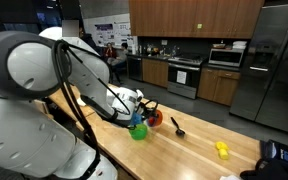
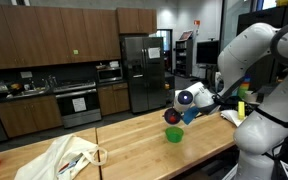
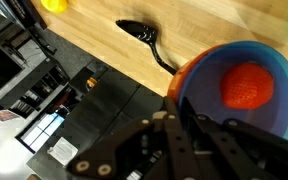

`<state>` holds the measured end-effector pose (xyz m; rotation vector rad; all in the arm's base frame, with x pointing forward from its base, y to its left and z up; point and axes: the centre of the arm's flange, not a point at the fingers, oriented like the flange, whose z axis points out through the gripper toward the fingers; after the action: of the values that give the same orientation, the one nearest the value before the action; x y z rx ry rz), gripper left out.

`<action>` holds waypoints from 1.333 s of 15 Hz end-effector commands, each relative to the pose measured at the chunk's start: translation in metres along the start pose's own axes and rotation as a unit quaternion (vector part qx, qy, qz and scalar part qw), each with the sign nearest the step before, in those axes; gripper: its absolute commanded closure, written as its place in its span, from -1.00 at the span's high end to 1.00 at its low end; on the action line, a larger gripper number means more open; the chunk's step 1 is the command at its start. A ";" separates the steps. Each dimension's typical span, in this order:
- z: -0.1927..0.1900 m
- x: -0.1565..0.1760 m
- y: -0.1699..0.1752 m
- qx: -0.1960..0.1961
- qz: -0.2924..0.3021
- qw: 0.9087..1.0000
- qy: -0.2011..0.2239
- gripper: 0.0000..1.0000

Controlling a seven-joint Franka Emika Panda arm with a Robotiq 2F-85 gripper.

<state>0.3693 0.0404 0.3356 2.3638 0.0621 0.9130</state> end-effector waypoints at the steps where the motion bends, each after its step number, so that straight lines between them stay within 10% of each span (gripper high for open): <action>1: -0.034 -0.049 0.016 0.001 0.002 1.000 0.016 -0.96; 20: -0.028 -0.077 0.021 0.024 -0.005 0.988 0.155 -0.96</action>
<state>0.3560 0.0221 0.3214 2.2529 0.2251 1.2416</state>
